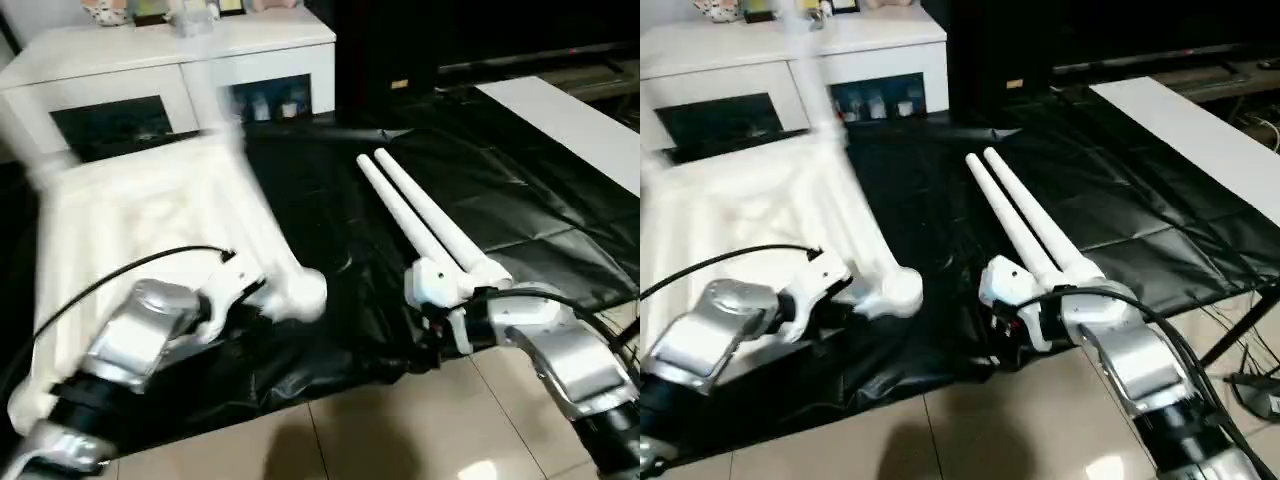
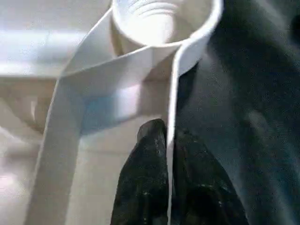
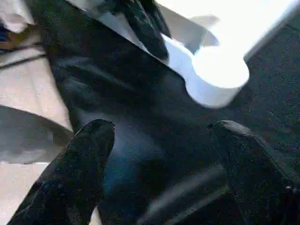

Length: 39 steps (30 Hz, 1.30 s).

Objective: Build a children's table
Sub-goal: Rotate table base, then pick table leg

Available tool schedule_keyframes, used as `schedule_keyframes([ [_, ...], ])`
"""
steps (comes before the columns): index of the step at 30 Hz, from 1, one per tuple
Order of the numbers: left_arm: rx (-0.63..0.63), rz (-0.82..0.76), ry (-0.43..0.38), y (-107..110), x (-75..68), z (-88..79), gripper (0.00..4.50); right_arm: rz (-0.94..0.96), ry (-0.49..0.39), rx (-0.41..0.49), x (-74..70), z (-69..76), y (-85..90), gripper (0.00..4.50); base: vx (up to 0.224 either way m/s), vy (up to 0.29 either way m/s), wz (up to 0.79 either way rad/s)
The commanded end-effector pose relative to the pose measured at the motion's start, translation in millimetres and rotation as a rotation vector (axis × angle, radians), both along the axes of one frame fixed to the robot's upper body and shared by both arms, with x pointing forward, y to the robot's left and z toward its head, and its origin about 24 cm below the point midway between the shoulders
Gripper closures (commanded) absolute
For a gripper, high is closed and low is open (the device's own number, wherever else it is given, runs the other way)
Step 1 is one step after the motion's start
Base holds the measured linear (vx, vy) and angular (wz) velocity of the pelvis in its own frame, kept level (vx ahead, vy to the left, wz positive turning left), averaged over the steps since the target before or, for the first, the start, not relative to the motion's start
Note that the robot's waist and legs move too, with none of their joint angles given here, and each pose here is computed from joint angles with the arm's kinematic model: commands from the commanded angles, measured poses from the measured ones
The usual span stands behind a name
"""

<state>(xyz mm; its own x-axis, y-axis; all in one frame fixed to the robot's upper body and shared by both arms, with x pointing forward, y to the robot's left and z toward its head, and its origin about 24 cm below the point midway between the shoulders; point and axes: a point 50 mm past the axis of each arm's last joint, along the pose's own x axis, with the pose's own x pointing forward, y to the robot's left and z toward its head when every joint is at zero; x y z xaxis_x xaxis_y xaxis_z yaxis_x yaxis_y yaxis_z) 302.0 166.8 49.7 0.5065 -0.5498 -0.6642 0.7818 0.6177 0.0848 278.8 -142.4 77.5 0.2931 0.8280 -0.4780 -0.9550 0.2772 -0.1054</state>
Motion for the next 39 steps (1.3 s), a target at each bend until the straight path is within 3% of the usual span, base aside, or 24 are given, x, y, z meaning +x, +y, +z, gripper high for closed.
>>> schedule_keyframes([
  [1,0.067,0.095,-0.081,13.6,8.1,1.1,4.45,-0.092,-0.059,-0.04,12.3,0.8,-4.1,0.81,0.0,0.0,0.0],
  [6,0.049,0.036,-0.166,7.2,16.3,4.3,4.48,-0.25,-0.106,-0.044,27.3,1.7,-9.4,0.81,0.0,0.0,0.0],
  [12,0.092,-0.009,-0.192,14.5,21.9,2.3,4.48,-0.465,-0.146,-0.065,47.1,3.3,-14.3,0.81,0.0,0.0,0.0],
  [14,0.031,-0.026,-0.167,15.3,21.3,7.5,4.02,-0.56,-0.134,-0.079,55.7,4.6,-16.7,0.81,0.0,0.0,0.0],
  [18,-0.004,-0.033,-0.16,22.2,21.4,16.7,3.74,-0.74,-0.042,-0.027,73.0,10.3,-23.8,0.54,0.0,0.0,0.0],
  [20,0.001,-0.01,-0.22,28.7,26.4,26.9,3.46,-0.825,-0.026,-0.04,83.1,14.5,-28.9,0.35,0.0,0.0,0.0],
  [23,0.01,0.002,-0.274,31.6,29.9,35.2,3.15,-0.856,-0.017,-0.061,87.0,15.3,-30.5,0.08,0.0,0.0,0.0],
  [24,-0.047,-0.033,-0.31,28.8,29.4,50.7,3.06,-0.909,0.016,-0.133,90.4,12.6,-34.4,0.04,0.0,0.0,0.0],
  [26,-0.112,-0.109,-0.305,22.7,22.6,63.1,3.06,-0.953,0.048,-0.17,92.9,9.7,-38.0,0.04,0.0,0.0,0.0],
  [29,-0.144,-0.163,-0.287,18.4,16.2,68.5,3.06,-0.97,0.09,-0.186,93.7,6.4,-39.0,0.04,0.0,0.0,0.0],
  [31,-0.235,-0.329,-0.2,1.0,-7.3,80.5,3.06,-0.959,0.241,-0.2,89.0,-8.2,-37.6,0.04,0.0,0.0,0.0],
  [39,-0.291,-0.4,-0.182,-12.1,-19.1,91.3,3.06,-0.958,0.345,-0.203,85.9,-22.0,-34.4,0.04,0.0,0.0,0.0],
])
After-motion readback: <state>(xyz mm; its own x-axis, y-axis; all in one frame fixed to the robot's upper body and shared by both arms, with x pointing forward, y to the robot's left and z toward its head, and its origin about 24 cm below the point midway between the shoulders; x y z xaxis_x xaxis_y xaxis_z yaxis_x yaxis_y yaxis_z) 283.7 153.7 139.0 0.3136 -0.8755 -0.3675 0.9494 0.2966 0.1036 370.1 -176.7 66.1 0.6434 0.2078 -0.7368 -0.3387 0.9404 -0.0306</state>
